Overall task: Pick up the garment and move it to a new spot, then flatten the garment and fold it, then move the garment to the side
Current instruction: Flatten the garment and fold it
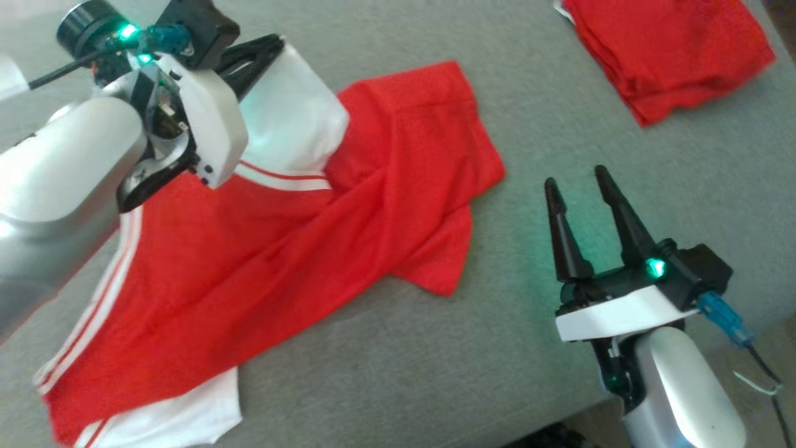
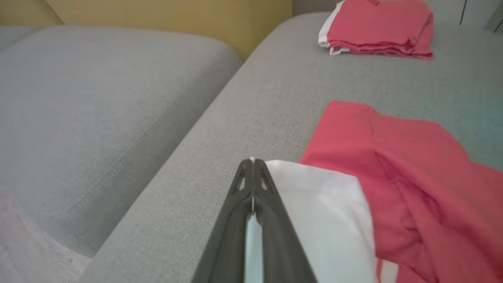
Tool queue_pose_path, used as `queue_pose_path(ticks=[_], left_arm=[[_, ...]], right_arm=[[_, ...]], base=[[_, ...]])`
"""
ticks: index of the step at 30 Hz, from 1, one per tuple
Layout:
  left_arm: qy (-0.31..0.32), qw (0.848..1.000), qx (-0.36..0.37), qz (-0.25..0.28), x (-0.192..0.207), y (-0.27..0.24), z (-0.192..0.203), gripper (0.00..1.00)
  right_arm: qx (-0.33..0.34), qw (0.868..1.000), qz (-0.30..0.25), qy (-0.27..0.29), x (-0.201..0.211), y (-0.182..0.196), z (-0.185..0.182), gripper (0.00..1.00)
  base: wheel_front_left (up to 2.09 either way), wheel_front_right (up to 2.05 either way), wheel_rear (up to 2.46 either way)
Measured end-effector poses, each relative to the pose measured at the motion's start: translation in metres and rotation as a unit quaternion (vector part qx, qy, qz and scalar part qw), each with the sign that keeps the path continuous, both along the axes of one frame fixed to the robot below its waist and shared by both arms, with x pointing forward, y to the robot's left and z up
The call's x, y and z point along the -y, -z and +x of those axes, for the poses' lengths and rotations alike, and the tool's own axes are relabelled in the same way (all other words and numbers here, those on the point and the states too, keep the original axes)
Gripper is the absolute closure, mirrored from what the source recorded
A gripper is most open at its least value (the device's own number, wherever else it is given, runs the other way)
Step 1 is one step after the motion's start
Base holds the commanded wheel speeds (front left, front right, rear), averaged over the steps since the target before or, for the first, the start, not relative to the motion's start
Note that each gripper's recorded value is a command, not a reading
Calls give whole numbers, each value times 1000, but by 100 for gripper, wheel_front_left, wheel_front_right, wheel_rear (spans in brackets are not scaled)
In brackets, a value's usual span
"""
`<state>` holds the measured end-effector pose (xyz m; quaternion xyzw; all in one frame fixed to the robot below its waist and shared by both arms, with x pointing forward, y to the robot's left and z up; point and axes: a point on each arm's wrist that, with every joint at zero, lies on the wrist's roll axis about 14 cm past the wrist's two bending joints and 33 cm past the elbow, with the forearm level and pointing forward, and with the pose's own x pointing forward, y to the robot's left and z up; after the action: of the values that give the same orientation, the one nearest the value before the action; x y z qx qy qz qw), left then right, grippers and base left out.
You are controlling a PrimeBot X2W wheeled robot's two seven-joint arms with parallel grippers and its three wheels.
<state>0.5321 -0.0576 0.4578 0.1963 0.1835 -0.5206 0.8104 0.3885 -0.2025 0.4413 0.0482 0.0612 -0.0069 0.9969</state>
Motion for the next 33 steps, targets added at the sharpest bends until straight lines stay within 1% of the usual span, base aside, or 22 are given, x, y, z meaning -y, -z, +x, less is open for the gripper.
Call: queue_pose_path(ticks=[4, 7, 10, 13, 16, 18, 19, 20, 21, 24, 28, 31, 33], left_arm=[[4, 999, 19, -33, -8, -31, -16, 100], [13, 999, 13, -38, -20, -36, -41, 100], [7, 999, -17, -32, -44, -19, -72, 100], [-16, 999, -40, -28, -67, 3, -104, 100], [-21, 999, -36, -31, -72, 14, -124, 100], [-29, 998, -16, -43, -73, 21, -138, 100], [-36, 998, -2, -55, -71, 21, -142, 66], [-43, 997, 12, -64, -70, 22, -146, 11], [-51, 996, 30, -73, -68, 22, -148, 0], [-67, 992, 65, -89, -62, 24, -158, 0], [-82, 989, 94, -76, -64, 34, -171, 0], [-103, 983, 135, -71, -68, 30, -166, 0], [-116, 980, 146, -70, -72, 26, -160, 0]], right_arm=[[17, 1000, 1, -10, -6, -9, 5, 0], [20, 1000, 7, -18, -12, -10, 4, 0], [12, 999, 12, -33, -24, -5, -2, 0], [8, 999, 19, -45, -33, -2, -5, 0], [9, 998, 21, -53, -38, -2, -3, 0], [9, 998, 23, -60, -43, -2, -1, 0], [9, 998, 24, -63, -45, -1, 0, 0], [9, 997, 25, -66, -47, -1, 0, 0], [8, 997, 26, -68, -49, -1, 0, 0], [6, 997, 28, -73, -53, 1, -3, 0], [6, 996, 31, -83, -59, 0, -7, 0], [5, 996, 32, -89, -63, 0, -10, 0], [5, 995, 33, -91, -65, 0, -11, 0]], base=[[0, 0, 0], [0, 0, 0], [0, 0, 0], [0, 0, 0], [0, 0, 0], [0, 0, 0], [0, 0, 0], [0, 0, 0], [0, 0, 0], [0, 0, 0], [0, 0, 0], [0, 0, 0], [0, 0, 0]])
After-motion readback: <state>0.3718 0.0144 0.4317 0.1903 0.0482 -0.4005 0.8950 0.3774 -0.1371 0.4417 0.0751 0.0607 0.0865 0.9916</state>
